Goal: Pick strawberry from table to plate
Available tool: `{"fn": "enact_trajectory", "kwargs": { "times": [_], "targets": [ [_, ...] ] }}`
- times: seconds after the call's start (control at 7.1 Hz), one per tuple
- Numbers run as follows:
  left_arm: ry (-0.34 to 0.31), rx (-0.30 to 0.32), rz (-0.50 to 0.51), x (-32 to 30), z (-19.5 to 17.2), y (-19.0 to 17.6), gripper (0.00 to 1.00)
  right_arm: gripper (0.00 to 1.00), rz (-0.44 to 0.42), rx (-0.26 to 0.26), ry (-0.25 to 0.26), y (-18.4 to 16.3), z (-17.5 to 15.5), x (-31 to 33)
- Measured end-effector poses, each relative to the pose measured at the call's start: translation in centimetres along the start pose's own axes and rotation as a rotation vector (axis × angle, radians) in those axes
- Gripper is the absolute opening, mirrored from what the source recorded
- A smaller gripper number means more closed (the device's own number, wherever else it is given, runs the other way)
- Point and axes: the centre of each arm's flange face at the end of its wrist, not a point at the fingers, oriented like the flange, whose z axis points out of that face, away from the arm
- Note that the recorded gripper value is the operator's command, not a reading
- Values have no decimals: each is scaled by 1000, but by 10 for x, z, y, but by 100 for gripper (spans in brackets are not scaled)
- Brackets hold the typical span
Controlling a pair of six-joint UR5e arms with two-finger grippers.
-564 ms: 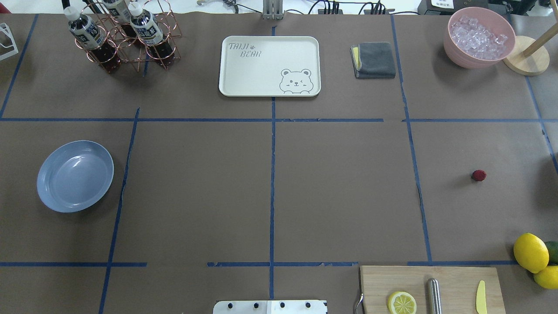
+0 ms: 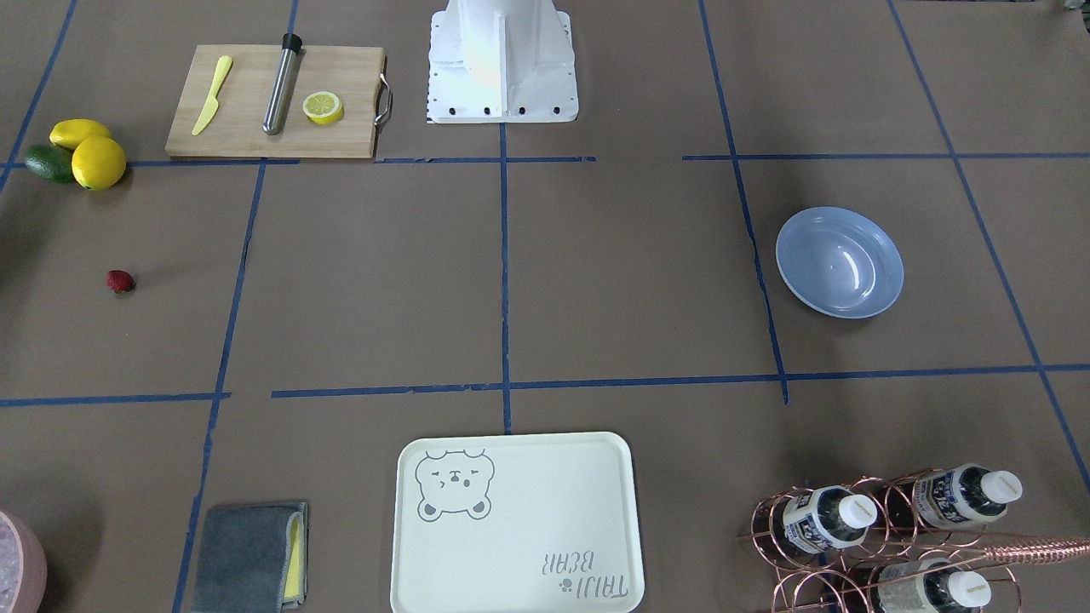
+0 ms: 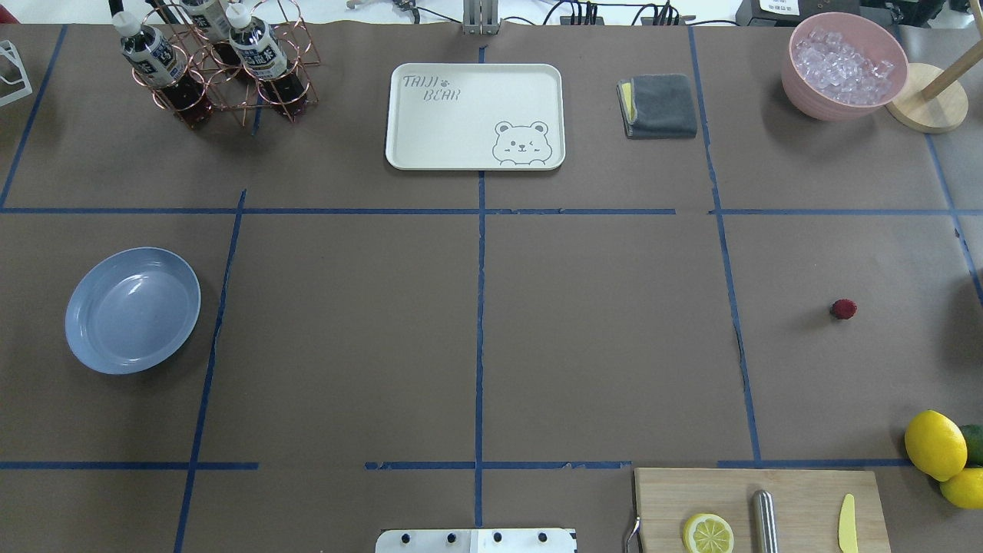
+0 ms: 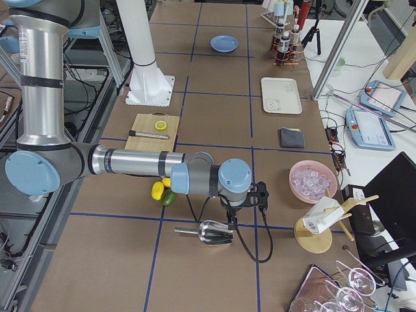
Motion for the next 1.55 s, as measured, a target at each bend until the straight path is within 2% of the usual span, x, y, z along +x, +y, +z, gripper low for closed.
{"fn": "enact_trajectory", "kwargs": {
  "times": [0.42,0.7,0.85,0.99,1.13,1.41,1.55],
  "targets": [
    [41,14,16,45,36,5,100,100,-10,9,2,-5,-4,-5],
    [127,59,-15,85,77,53,100,100,-15,11,4,-8,-5,-7],
    [183,64,-48,108,96,80,100,100,-7,4,2,-6,-1,-3],
    [213,59,-80,131,113,97,96,100,2,-3,0,-4,2,1],
    [215,61,-104,151,129,106,87,100,0,-1,-1,-3,3,2],
    [187,88,-130,180,155,114,83,100,-24,24,-1,-4,2,0],
    [177,97,-126,189,162,114,80,100,-7,33,-3,-6,1,-2]
  ]
}}
